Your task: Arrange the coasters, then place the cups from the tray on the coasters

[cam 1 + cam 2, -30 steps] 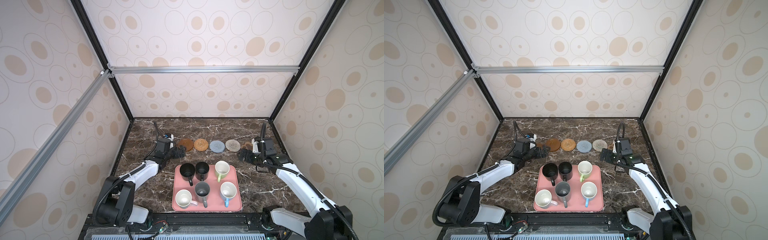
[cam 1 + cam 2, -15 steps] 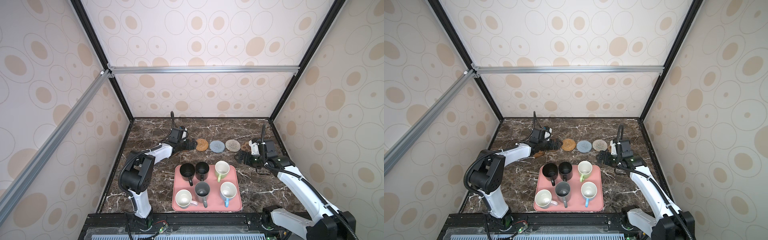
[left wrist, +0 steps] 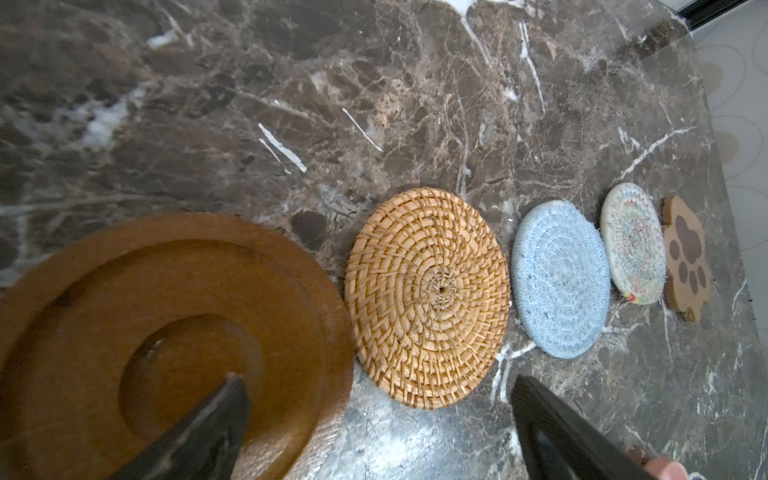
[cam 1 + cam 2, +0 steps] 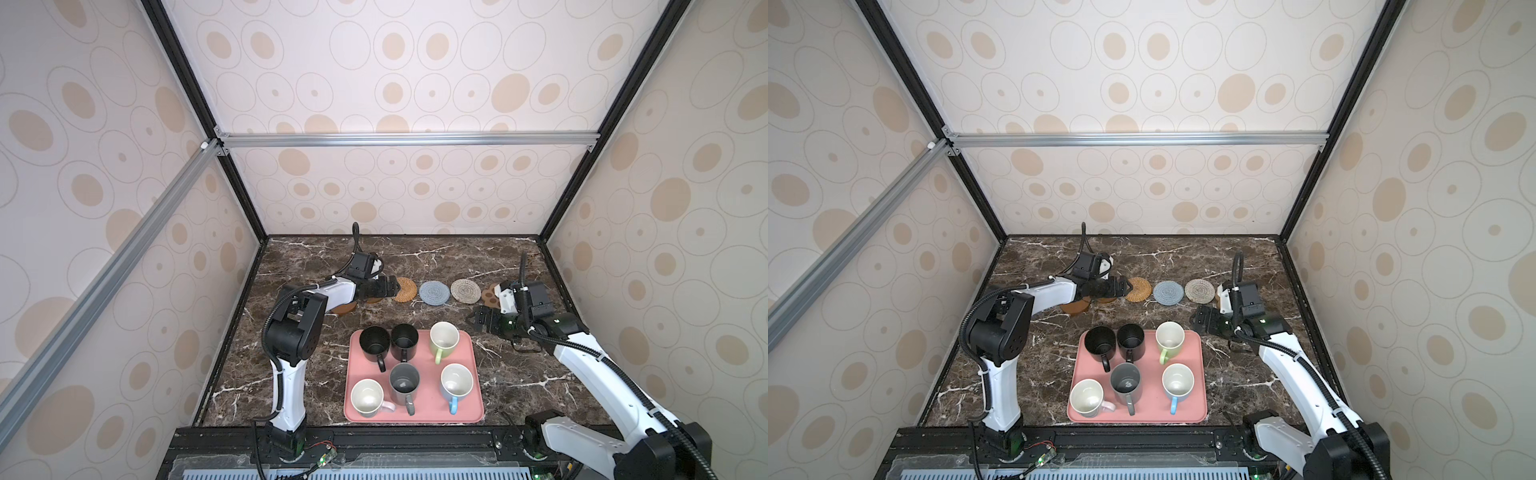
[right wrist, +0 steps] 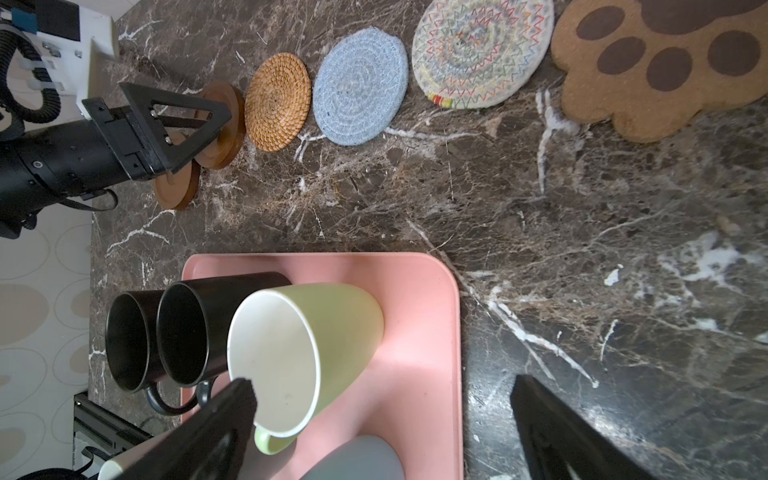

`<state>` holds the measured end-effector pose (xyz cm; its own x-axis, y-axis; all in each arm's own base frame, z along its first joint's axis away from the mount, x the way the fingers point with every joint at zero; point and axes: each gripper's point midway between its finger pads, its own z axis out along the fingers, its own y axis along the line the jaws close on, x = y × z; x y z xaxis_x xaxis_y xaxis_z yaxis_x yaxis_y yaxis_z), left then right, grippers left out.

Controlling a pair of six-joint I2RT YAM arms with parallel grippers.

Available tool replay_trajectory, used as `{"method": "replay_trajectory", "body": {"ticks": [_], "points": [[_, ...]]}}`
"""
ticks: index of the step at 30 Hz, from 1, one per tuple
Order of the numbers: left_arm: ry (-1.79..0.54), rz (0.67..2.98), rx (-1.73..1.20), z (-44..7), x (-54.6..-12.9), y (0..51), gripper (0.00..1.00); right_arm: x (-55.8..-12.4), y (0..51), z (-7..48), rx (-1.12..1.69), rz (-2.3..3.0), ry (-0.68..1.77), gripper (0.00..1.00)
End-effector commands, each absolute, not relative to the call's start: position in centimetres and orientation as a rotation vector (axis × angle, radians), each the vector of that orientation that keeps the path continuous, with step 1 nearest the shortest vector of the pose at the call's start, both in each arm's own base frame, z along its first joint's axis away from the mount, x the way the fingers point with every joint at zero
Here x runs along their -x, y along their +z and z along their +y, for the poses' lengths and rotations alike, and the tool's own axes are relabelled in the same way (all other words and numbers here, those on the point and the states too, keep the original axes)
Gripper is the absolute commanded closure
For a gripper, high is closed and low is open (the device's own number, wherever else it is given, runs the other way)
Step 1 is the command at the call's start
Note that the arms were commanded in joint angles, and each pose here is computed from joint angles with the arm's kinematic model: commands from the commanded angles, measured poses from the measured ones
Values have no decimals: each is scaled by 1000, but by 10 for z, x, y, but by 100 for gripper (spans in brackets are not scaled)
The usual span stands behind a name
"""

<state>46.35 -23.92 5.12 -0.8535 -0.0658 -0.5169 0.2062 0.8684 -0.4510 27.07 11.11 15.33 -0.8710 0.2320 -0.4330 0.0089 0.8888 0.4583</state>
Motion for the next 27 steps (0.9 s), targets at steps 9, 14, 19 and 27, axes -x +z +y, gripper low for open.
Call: {"method": "replay_trajectory", "body": {"ticks": [9, 14, 19, 27], "points": [[-590, 2591, -107, -237, -468, 23, 0, -264, 153, 117, -154, 2581, 642, 0], [-529, 2610, -79, -235, -483, 12, 0, -262, 154, 117, -159, 2584, 642, 0], [-462, 2601, -27, -232, -505, 8, 0, -259, 156, 114, -158, 2578, 624, 0], [-421, 2610, 25, -237, -542, 0, 0, -254, 158, 108, -174, 2568, 594, 0]]}}
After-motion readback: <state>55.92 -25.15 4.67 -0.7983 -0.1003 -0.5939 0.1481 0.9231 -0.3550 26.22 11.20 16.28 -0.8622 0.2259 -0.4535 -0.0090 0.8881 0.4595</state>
